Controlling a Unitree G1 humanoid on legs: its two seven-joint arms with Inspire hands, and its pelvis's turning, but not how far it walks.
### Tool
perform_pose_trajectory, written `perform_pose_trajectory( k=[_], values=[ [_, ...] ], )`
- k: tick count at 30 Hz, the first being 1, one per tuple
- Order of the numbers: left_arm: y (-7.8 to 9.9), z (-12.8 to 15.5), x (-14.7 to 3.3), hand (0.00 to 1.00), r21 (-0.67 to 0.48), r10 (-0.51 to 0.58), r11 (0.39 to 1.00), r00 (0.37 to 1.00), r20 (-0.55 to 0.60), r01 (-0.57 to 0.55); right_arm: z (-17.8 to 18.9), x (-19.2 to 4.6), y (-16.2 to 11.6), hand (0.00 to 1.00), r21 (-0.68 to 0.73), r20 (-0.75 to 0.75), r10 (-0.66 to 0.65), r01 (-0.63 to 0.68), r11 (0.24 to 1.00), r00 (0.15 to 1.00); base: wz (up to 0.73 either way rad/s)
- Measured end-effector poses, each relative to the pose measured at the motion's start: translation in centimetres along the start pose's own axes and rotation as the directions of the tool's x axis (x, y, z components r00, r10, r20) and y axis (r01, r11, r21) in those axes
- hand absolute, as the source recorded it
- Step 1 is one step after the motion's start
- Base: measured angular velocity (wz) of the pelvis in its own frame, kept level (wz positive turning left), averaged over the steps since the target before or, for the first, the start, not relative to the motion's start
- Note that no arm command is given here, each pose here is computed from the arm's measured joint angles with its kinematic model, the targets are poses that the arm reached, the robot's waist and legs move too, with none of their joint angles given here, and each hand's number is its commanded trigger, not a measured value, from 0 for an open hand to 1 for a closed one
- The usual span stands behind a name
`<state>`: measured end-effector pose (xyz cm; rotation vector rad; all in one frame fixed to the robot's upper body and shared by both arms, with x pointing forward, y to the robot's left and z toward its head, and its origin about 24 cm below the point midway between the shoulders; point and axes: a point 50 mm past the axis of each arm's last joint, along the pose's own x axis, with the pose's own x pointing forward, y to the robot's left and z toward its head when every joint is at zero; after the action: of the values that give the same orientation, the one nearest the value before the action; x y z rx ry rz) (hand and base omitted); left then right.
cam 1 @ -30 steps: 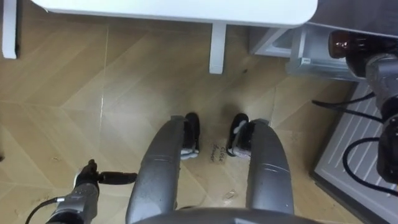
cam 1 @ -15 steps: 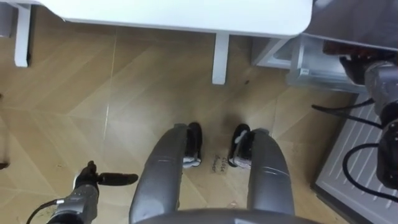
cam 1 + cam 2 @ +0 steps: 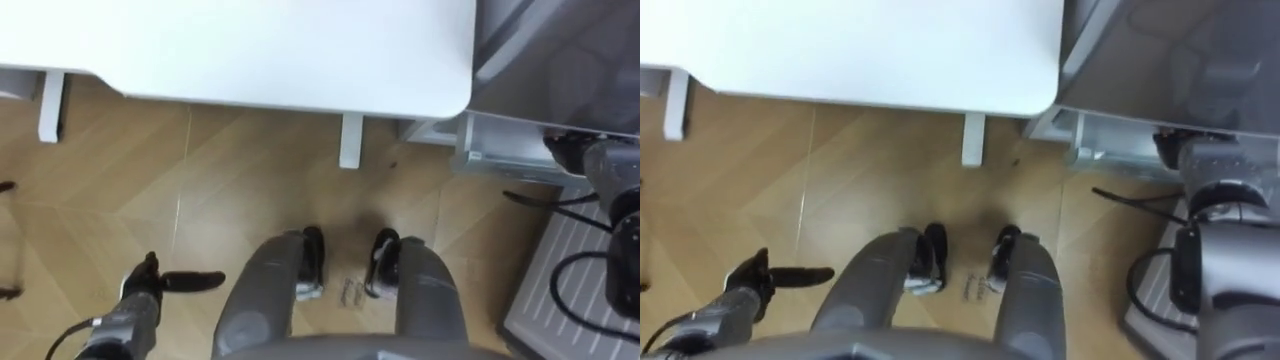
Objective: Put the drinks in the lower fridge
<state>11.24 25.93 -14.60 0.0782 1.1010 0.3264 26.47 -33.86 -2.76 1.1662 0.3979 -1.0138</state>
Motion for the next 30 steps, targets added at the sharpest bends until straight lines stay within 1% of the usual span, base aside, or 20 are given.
perform_pose_trajectory(
  k=[4,7,9,12,14,17,19,21,25,26,28,30],
  values=[
    [0.0,-0.3,0.0,0.0,-0.017,-0.02,1.0,1.0,-0.009,0.02,0.2,0.2,-1.8,0.0,-0.013,0.006,-0.022,0.022,1.0,1.0,0.1],
    [0.6,-0.9,-0.1,0.0,-0.054,-0.005,0.999,1.0,-0.025,0.004,0.1,0.3,-3.1,0.0,0.003,0.003,-0.049,0.049,0.999,0.999,0.06],
    [1.1,-2.1,-0.4,0.0,-0.072,0.007,0.997,0.999,-0.05,-0.01,-0.6,0.3,-4.7,0.0,-0.007,-0.013,-0.075,0.075,0.997,0.997,0.0],
    [1.6,-3.3,-0.7,0.0,-0.103,0.023,0.994,0.997,-0.078,-0.031,-1.1,0.3,-6.2,0.0,-0.005,-0.025,-0.099,0.099,0.995,0.995,0.02],
    [2.2,-3.9,-0.9,0.0,-0.137,0.043,0.989,0.995,-0.092,-0.056,-1.3,0.3,-7.4,0.0,-0.037,-0.034,-0.109,0.108,0.993,0.993,0.03],
    [2.7,-4.4,-1.1,0.0,-0.145,0.064,0.986,0.993,-0.103,-0.078,-1.8,0.2,-8.7,0.0,-0.068,-0.052,-0.137,0.134,0.989,0.989,0.06],
    [2.7,-5.0,-1.2,0.0,-0.153,0.063,0.985,0.991,-0.117,-0.081,-1.9,0.0,-10.3,0.0,-0.103,-0.059,-0.153,0.146,0.984,0.986,0.02],
    [2.9,-6.4,-1.7,0.0,-0.178,0.068,0.979,0.987,-0.149,-0.095,-1.6,-0.4,-12.8,0.0,-0.157,-0.052,-0.185,0.175,0.972,0.981,0.0],
    [3.5,-7.9,-2.4,0.0,-0.21,0.079,0.971,0.98,-0.18,-0.116,-1.7,-0.9,-14.8,0.0,-0.204,-0.054,-0.188,0.173,0.964,0.981,-0.02],
    [3.7,-8.5,-2.6,0.0,-0.201,0.081,0.972,0.978,-0.193,-0.12,-1.8,-1.0,-15.3,0.0,-0.205,-0.06,-0.185,0.169,0.964,0.981,-0.05],
    [3.7,-9.2,-2.9,0.0,-0.197,0.078,0.973,0.974,-0.214,-0.122,-1.8,-1.2,-15.8,0.0,-0.208,-0.063,-0.182,0.165,0.964,0.981,-0.07],
    [3.8,-9.8,-3.2,0.0,-0.198,0.081,0.972,0.969,-0.234,-0.129,-1.7,-1.3,-16.0,0.0,-0.218,-0.066,-0.151,0.133,0.967,0.986,-0.05]
  ],
)
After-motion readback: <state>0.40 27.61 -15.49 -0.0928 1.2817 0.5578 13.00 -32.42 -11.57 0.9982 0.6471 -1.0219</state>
